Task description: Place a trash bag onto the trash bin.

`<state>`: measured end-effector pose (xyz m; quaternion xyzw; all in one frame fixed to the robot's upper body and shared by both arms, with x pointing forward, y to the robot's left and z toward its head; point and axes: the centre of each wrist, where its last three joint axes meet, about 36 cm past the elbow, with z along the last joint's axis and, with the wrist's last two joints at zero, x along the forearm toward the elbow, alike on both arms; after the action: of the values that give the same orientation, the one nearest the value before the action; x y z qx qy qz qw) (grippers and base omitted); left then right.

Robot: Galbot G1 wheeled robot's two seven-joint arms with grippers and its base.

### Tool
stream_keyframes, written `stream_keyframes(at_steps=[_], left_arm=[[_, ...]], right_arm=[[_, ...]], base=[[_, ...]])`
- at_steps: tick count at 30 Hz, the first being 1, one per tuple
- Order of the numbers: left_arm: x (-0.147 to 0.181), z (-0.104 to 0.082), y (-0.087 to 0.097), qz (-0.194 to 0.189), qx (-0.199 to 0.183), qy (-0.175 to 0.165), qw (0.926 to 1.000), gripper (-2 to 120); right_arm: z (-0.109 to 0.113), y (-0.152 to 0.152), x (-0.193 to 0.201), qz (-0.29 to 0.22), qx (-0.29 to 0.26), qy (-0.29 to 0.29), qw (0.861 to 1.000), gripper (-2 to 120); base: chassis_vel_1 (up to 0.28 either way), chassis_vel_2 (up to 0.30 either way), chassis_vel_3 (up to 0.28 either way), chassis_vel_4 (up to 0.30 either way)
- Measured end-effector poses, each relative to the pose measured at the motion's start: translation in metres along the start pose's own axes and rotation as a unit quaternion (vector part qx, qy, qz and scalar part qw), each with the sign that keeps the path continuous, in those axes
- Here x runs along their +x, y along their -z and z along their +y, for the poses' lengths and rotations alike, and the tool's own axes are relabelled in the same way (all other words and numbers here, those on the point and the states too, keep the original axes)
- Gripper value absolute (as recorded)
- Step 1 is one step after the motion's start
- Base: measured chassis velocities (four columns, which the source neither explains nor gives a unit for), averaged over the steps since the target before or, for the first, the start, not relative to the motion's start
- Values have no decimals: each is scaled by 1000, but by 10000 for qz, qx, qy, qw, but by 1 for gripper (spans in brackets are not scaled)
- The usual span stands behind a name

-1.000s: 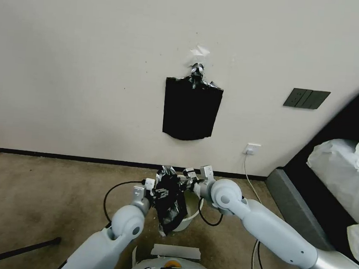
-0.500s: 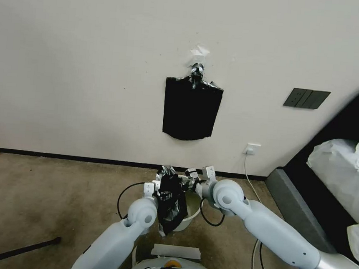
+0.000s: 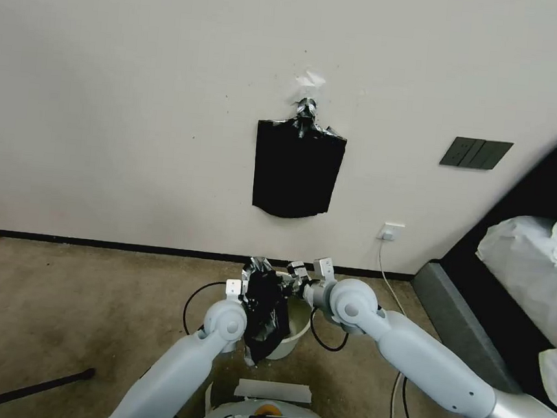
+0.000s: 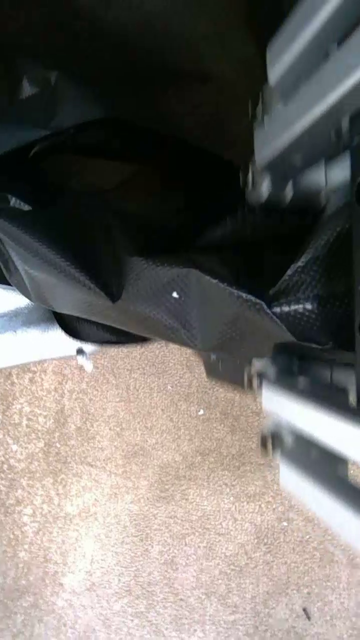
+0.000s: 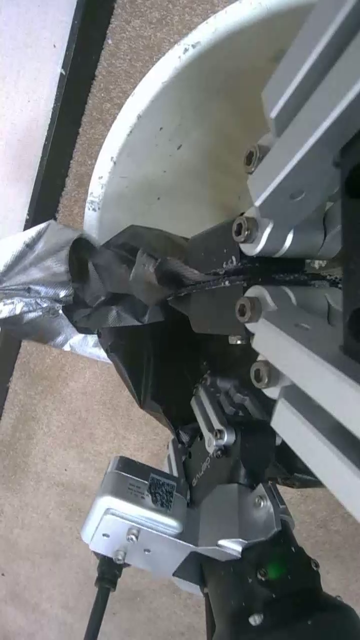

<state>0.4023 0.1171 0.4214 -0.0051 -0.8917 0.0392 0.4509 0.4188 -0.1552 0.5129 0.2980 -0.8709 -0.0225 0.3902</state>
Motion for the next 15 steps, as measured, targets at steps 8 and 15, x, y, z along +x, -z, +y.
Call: stream_keyframes(at_steps=[8,15], left_arm=[[1,3,2,56,300,-71,9995,3],[8,19,-6,-403,488,-274,9976,1]], right_arm=[[-1,-8,1,-36,23,-53,10000,0],[-3,-18,1,-326,539,-377,9973,0]], base=[[0,0,0,0],[0,0,0,0]])
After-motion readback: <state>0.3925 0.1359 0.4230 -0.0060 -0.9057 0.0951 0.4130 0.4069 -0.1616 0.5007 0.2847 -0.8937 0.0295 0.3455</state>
